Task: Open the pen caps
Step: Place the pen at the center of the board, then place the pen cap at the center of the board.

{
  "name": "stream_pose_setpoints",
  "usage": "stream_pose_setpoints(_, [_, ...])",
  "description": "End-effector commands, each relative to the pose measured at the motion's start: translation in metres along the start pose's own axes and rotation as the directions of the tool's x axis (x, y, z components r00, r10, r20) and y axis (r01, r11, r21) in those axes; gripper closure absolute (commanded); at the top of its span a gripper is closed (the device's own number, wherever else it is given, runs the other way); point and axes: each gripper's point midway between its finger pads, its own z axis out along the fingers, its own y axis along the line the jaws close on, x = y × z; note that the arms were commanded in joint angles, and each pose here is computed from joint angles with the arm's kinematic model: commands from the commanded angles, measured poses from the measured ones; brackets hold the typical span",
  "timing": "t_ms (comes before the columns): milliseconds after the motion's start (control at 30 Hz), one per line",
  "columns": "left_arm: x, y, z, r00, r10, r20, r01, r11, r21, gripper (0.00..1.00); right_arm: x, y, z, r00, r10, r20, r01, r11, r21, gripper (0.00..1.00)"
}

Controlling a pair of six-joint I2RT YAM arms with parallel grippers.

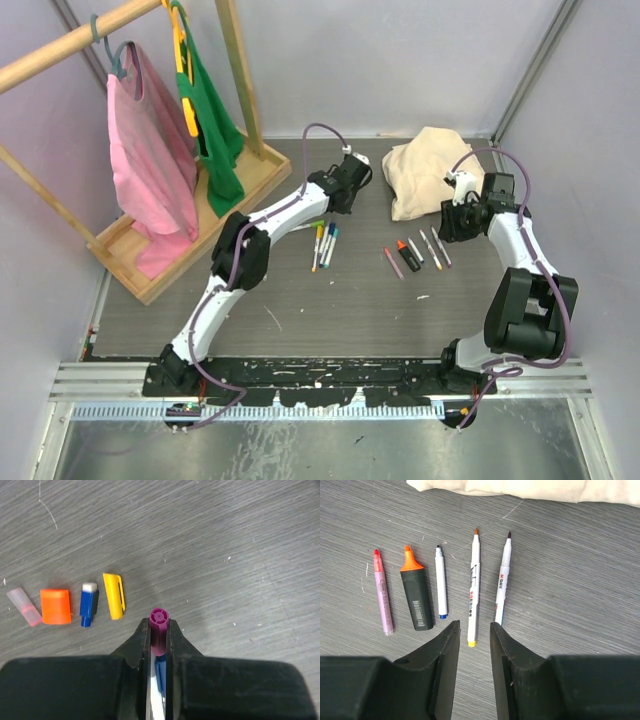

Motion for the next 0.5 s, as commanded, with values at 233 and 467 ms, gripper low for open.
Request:
stream_pose_setpoints(233, [-0.015, 0.011, 0.015, 0.997, 0.077, 0.016, -0.076, 0.996, -0.038, 0.8, -0.02, 0.007, -0.015, 0.995, -0.053, 0.09, 0.054, 0.998, -0.012, 0.64])
stream_pose_setpoints(467, [-0.015, 0.011, 0.027, 0.998, 0.066, 0.019, -0.066, 0.997, -0.03, 0.77, -0.023, 0.009, -0.017, 0.993, -0.061, 0.102, 0.063, 0.998, -0.017, 0.64])
